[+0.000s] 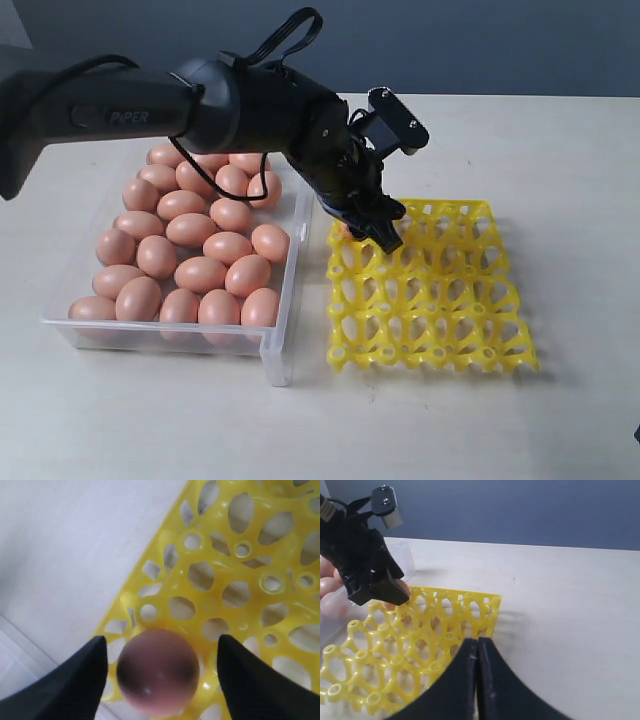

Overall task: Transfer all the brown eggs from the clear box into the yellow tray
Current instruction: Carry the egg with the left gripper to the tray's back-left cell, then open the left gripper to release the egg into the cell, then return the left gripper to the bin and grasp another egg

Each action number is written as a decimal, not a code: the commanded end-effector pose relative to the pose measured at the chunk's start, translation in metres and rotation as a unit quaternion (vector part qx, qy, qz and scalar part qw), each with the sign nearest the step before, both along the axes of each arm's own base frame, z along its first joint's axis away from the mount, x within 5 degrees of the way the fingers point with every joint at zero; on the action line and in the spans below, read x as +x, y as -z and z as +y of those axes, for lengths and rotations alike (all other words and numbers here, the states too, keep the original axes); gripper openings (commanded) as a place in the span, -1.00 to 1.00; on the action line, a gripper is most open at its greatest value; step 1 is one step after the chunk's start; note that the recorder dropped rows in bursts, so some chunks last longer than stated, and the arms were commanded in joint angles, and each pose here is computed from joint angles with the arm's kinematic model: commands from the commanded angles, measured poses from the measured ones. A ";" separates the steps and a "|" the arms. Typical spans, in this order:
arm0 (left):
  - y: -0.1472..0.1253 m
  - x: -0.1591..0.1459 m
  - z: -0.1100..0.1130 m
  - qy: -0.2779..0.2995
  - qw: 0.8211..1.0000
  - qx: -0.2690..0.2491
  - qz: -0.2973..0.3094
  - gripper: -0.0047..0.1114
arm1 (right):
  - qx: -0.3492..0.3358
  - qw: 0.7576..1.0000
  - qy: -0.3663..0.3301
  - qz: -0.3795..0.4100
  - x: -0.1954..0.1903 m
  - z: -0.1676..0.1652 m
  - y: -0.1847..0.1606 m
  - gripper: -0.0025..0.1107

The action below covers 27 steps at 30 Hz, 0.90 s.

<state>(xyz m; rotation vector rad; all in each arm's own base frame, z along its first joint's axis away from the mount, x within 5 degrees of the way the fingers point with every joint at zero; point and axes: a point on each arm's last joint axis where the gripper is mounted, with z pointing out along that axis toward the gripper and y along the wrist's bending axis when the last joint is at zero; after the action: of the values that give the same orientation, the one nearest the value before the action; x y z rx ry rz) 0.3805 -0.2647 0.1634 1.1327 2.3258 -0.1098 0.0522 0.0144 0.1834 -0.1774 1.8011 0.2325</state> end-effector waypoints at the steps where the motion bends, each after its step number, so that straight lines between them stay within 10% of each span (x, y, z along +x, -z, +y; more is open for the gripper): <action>1: -0.003 -0.003 0.001 0.003 1.000 0.009 0.005 0.25 | 0.001 1.000 0.000 -0.007 0.000 0.000 -0.002 -0.93; 17: -0.069 -0.011 0.009 -0.020 0.998 -0.043 -0.047 0.30 | 0.001 1.000 0.000 -0.007 0.000 0.000 -0.002 -0.93; 27: -0.092 -0.009 0.086 -0.133 0.987 -0.024 0.089 -0.35 | 0.001 1.000 0.000 -0.007 0.000 0.000 -0.002 -0.93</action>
<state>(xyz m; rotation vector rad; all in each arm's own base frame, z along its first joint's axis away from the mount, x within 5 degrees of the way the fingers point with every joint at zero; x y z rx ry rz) 0.3763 -0.2019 0.2361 0.8637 2.5263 -0.1244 0.0522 0.0144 0.1834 -0.1774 1.8011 0.2325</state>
